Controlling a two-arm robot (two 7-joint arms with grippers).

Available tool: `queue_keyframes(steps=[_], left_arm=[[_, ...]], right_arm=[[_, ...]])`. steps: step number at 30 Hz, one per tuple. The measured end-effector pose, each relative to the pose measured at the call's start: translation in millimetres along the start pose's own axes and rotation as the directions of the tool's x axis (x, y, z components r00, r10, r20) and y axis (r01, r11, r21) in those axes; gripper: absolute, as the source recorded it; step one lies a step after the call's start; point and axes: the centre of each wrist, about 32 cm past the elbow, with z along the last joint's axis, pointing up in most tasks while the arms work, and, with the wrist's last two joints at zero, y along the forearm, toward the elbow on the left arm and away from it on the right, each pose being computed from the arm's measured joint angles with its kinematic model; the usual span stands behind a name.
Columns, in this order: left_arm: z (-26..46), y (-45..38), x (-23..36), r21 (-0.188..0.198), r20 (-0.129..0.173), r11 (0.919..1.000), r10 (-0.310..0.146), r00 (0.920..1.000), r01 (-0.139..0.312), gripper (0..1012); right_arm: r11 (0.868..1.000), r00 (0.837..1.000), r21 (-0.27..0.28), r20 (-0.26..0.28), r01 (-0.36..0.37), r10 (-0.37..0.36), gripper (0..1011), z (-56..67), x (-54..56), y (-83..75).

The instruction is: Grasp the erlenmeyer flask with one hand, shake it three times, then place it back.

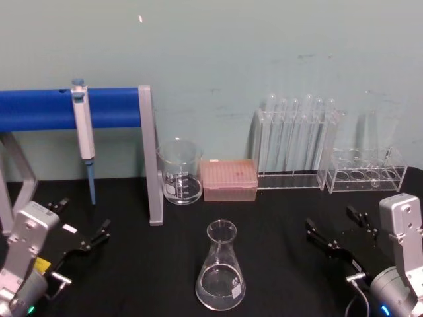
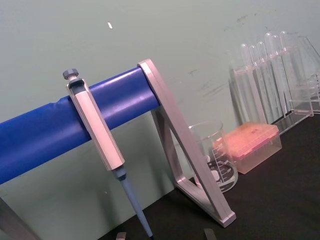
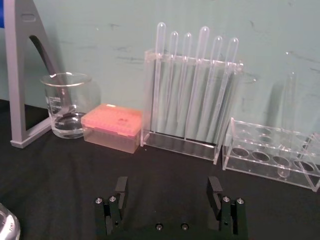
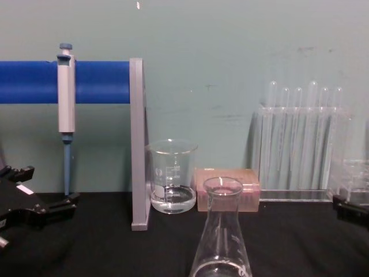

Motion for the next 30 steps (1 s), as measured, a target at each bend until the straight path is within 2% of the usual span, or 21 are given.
queue_keyframes(steps=[12,30], left_arm=[[0.0,0.0,0.0,0.0,0.0,1.0,0.0,1.0,0.0,1001],[0.0,0.0,0.0,0.0,0.0,1.0,0.0,1.0,0.0,1001]], right_arm=[[1.0,1.0,-0.022,-0.01,0.007,-0.007,1003,-1.9,-0.1,-0.1],[1.0,1.0,-0.02,-0.007,0.004,-0.004,1003,-1.8,-0.2,0.0]])
